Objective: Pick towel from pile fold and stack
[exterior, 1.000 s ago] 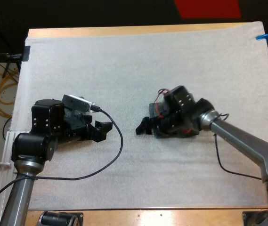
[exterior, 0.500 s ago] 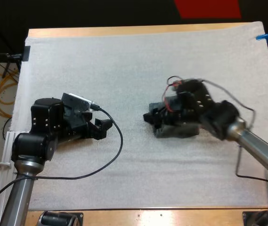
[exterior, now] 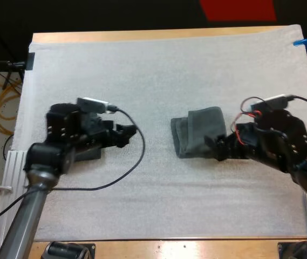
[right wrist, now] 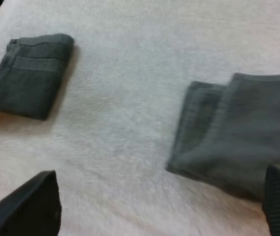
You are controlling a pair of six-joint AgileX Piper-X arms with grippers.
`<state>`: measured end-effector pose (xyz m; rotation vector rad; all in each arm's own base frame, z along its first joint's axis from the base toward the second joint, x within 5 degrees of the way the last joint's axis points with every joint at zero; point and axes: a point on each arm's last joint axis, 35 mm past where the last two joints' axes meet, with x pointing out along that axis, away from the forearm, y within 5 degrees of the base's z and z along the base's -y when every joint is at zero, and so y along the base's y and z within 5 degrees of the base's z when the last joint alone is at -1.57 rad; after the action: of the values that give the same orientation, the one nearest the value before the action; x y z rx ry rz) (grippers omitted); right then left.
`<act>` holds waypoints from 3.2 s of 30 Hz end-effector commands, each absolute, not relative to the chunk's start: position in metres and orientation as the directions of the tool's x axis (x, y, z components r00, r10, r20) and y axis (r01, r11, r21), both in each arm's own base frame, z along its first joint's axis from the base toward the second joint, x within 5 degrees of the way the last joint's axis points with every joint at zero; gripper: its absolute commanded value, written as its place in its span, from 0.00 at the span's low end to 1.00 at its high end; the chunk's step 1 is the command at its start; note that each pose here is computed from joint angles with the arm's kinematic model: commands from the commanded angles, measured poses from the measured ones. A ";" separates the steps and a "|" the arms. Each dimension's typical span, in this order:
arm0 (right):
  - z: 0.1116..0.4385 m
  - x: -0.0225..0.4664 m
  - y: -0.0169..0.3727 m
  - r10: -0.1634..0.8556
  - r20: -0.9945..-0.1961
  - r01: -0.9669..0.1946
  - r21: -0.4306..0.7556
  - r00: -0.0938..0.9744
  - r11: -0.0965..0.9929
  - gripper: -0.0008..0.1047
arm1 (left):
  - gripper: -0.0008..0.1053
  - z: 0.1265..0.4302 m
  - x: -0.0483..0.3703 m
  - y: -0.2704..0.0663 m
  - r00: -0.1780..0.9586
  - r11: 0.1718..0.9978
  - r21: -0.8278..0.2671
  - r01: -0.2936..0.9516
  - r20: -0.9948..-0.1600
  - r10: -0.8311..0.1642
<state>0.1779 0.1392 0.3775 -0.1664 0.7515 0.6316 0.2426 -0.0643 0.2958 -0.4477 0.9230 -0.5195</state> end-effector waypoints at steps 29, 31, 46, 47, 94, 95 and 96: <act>0.372 0.158 0.119 0.362 -0.754 -0.480 0.070 0.549 0.874 0.77 | 0.66 0.137 0.340 -0.188 0.102 0.725 -0.682 -0.097 -0.732 -0.674; 0.372 0.158 0.119 0.362 -0.754 -0.480 0.070 0.549 0.874 0.77 | 0.66 0.135 0.340 -0.193 0.065 0.703 -0.705 -0.091 -0.709 -0.703; 0.372 0.158 0.119 0.362 -0.754 -0.480 0.070 0.549 0.874 0.77 | 0.20 0.135 0.329 -0.231 0.013 0.686 -0.727 -0.042 -0.686 -0.727; 0.372 0.158 0.119 0.362 -0.754 -0.480 0.070 0.549 0.874 0.77 | 0.13 0.135 0.329 -0.231 0.013 0.685 -0.727 -0.042 -0.686 -0.727; 0.375 0.161 0.122 0.383 -0.722 -0.484 0.076 0.576 0.872 0.77 | 0.01 0.250 0.322 0.035 0.249 0.958 -0.272 -0.093 -0.938 -0.242; 0.375 0.161 0.122 0.383 -0.722 -0.484 0.076 0.576 0.872 0.77 | 0.01 0.248 0.322 0.039 0.246 0.953 -0.281 -0.112 -0.937 -0.247; 0.375 0.161 0.122 0.383 -0.722 -0.484 0.076 0.576 0.872 0.77 | 0.01 0.244 0.323 0.043 0.239 0.945 -0.294 -0.142 -0.937 -0.256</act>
<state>0.1613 0.1230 0.3729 -0.1435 0.8263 0.5158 0.3243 0.0428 0.2440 -0.3246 1.3278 -0.0828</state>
